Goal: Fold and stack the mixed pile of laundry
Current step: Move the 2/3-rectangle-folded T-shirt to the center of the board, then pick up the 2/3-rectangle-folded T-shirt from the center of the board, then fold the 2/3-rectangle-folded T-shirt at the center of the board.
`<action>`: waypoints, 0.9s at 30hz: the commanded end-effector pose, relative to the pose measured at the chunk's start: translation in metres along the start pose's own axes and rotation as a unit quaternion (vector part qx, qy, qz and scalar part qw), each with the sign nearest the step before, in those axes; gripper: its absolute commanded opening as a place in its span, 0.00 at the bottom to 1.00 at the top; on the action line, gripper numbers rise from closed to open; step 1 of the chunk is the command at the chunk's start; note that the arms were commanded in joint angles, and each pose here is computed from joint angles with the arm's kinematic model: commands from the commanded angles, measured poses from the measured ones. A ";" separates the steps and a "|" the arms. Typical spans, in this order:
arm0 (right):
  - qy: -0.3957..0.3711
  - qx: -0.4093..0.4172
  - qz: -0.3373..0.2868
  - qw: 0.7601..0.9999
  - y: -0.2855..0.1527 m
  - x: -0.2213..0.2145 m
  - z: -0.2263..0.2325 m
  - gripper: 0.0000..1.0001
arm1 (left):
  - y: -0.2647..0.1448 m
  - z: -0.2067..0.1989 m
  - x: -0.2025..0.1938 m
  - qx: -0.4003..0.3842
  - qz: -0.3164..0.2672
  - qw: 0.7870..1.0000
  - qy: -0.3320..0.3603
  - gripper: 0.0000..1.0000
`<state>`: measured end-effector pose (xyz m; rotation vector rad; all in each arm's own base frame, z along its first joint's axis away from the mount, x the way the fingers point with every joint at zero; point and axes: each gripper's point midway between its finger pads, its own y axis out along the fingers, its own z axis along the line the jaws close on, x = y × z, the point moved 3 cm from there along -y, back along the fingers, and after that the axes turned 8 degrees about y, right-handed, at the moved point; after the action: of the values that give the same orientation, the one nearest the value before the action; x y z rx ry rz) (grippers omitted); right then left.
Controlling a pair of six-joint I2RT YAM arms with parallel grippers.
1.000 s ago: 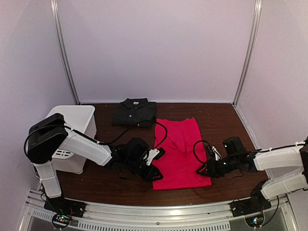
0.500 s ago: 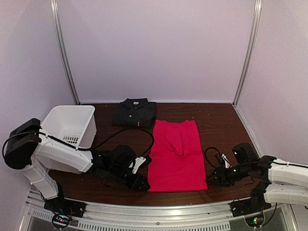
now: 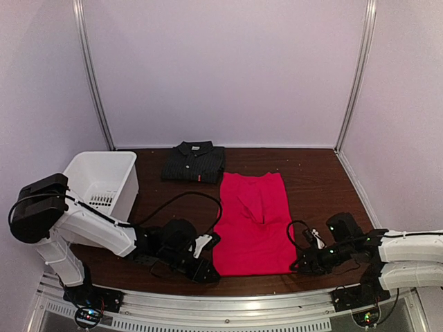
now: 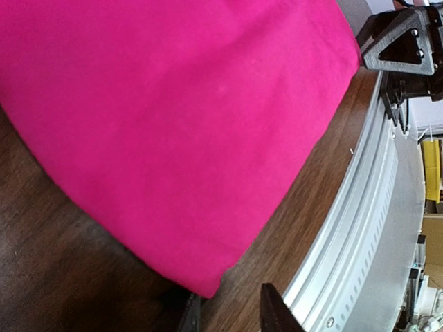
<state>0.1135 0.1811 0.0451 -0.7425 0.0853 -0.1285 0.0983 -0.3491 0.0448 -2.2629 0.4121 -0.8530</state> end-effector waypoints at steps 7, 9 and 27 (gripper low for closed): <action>0.018 -0.028 0.009 0.999 0.002 -0.011 -0.015 0.00 | -0.002 -0.003 -0.002 -0.002 -0.001 1.000 0.008 0.00; 0.017 -0.026 0.011 0.999 -0.002 -0.016 -0.011 0.00 | -0.006 -0.009 -0.003 -0.004 -0.003 1.000 0.018 0.00; -0.047 0.022 -0.051 0.997 -0.044 0.009 0.072 0.00 | -0.052 -0.048 0.054 -0.009 -0.068 0.996 0.065 0.00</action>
<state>0.1036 0.1869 0.0962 -0.6903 0.0708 -0.1433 0.0868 -0.3485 0.1043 -2.2675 0.3962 -0.9957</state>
